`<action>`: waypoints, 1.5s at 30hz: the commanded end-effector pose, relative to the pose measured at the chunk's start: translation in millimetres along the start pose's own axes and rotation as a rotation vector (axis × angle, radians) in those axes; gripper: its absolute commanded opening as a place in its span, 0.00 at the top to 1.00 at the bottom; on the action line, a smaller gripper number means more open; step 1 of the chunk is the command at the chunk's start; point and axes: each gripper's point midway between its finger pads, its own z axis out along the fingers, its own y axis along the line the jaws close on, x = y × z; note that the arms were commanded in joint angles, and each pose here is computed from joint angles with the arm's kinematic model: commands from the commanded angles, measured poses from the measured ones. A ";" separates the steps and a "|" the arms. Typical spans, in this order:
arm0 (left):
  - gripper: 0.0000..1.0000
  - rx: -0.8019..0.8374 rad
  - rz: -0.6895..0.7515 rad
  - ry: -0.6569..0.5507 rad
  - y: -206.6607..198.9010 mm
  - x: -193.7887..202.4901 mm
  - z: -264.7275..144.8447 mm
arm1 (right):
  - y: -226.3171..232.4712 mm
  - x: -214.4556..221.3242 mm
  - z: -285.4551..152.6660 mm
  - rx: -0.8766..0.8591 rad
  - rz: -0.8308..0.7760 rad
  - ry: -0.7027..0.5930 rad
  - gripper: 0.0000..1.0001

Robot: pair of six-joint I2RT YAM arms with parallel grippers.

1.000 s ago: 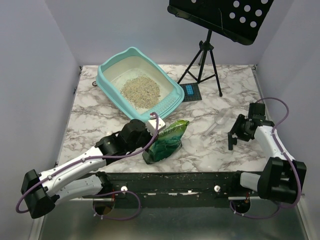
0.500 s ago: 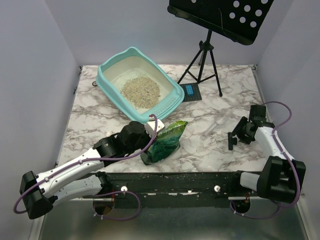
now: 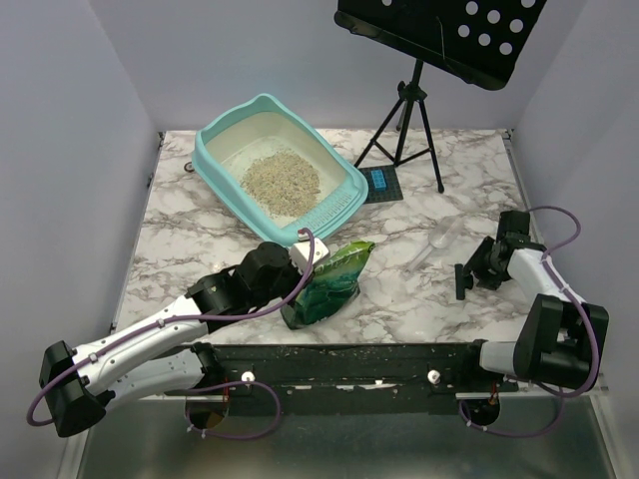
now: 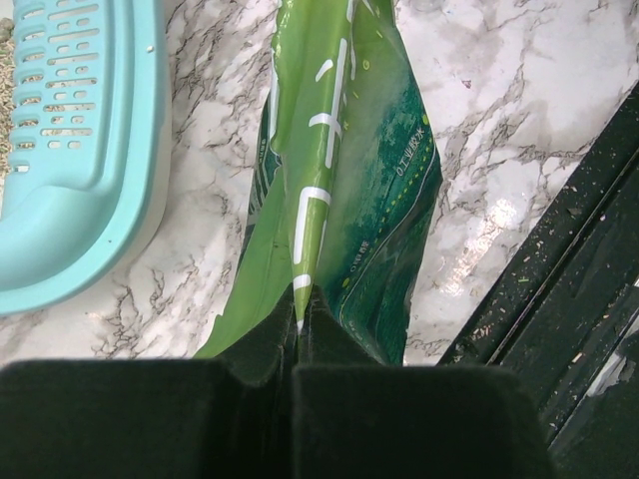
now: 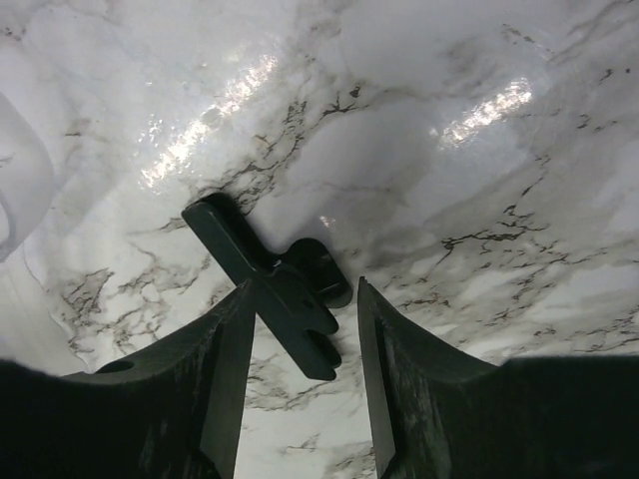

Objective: Fill the litter box with clean litter

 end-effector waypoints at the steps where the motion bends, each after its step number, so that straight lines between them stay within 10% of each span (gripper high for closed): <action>1: 1.00 -0.026 -0.005 -0.164 3.8 -45.9 -7.8 | 10.6 0.9 5.2 -0.073 -0.004 -0.004 0.49; 8: 1.00 -0.033 0.000 -0.150 5.0 -42.9 -5.3 | 15.9 7.1 14.8 -0.102 -0.012 0.037 0.59; 14: 1.00 -0.044 0.002 -0.150 7.0 -42.6 -5.1 | 18.7 9.7 16.2 -0.124 -0.012 0.043 0.99; 20: 0.99 -0.052 0.006 -0.150 8.5 -41.4 -4.2 | 28.8 1.3 -0.4 -0.186 -0.012 -0.016 0.99; 31: 0.52 0.018 0.017 -0.126 -5.0 -46.0 -6.6 | 41.9 -57.4 -106.2 -0.251 -0.084 -0.324 1.00; 45: 0.39 0.134 -0.071 -0.247 -30.8 -144.3 -49.3 | 183.5 -5.2 -282.6 -1.014 -0.645 -0.379 0.99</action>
